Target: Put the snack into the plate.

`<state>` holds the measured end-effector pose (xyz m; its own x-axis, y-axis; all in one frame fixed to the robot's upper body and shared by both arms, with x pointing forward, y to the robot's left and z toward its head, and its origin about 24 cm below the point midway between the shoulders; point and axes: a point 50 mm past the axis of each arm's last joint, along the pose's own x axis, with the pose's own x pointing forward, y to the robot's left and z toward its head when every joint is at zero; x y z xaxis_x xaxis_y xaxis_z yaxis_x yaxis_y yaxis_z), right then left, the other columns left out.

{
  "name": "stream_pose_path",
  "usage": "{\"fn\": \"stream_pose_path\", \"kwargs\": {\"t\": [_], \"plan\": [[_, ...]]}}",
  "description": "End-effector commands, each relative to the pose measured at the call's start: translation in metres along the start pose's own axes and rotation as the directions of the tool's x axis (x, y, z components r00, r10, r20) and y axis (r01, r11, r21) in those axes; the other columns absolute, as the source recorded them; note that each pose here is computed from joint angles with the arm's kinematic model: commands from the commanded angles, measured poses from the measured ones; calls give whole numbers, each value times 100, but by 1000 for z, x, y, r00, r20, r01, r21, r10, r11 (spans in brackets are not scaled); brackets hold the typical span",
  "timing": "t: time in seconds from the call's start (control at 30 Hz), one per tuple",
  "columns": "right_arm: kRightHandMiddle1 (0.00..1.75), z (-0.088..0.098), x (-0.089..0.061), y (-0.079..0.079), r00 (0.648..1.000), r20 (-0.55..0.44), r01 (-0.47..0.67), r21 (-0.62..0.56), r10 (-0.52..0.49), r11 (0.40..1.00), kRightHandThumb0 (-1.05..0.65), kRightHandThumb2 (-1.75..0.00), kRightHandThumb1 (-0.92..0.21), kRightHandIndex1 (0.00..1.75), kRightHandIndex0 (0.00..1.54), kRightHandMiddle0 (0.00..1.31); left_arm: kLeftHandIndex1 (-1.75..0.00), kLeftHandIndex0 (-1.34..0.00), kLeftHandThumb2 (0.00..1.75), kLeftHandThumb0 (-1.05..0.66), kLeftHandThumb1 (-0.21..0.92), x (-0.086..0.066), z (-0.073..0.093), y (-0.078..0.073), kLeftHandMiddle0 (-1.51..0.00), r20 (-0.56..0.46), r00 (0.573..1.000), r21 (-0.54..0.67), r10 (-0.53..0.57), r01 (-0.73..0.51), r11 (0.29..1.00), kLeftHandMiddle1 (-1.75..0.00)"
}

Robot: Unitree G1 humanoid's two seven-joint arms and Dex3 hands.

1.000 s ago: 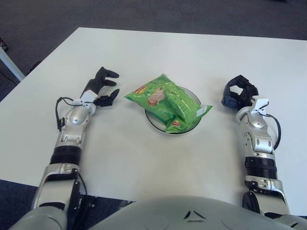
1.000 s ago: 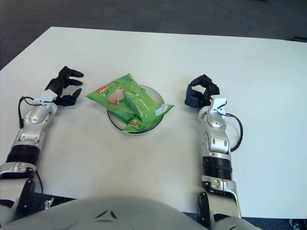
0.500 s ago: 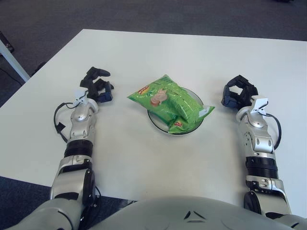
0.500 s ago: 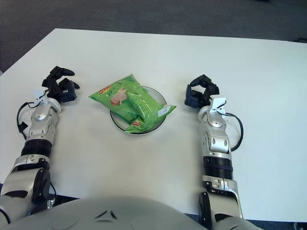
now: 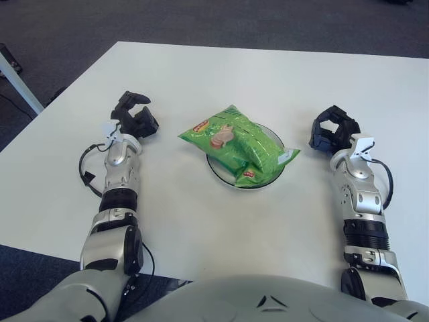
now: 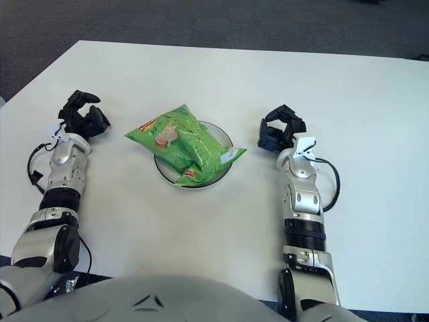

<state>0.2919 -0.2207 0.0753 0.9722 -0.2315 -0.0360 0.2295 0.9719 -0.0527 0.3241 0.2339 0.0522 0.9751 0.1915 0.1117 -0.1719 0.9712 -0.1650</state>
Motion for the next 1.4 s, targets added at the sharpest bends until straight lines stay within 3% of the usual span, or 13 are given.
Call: {"fn": "stream_pose_path", "kwargs": {"t": [0.0, 0.33, 0.67, 0.9, 1.37], "plan": [[175, -28, -9, -5, 991, -135, 7, -30, -11, 1000, -48, -133, -31, 175, 123, 62, -175, -47, 110, -42, 49, -32, -47, 2, -127, -198, 980, -58, 19, -31, 998, -175], [175, -27, -11, -6, 991, -130, -7, -39, 1, 999, -47, -129, -34, 175, 118, 60, -175, -56, 123, -46, 38, -51, -48, -29, -130, -210, 975, -128, -76, 50, 991, -175], [175, -29, -13, -9, 991, -132, -16, -42, 10, 999, -48, -131, -32, 175, 122, 61, -175, -61, 131, -48, 32, -69, -41, -40, -130, -187, 972, -39, -145, 140, 989, -175], [175, -29, -14, -9, 990, -141, -12, -33, 7, 999, -49, -133, -30, 175, 124, 63, -175, -61, 132, -48, 31, -76, -40, -44, -130, -177, 963, 103, -202, 223, 969, -175], [175, -33, -14, -7, 989, -147, -28, -17, 25, 999, -49, -135, -28, 175, 126, 64, -175, -58, 127, -47, 35, -87, -45, -48, -126, -207, 936, 74, -286, 306, 949, -175]]}}
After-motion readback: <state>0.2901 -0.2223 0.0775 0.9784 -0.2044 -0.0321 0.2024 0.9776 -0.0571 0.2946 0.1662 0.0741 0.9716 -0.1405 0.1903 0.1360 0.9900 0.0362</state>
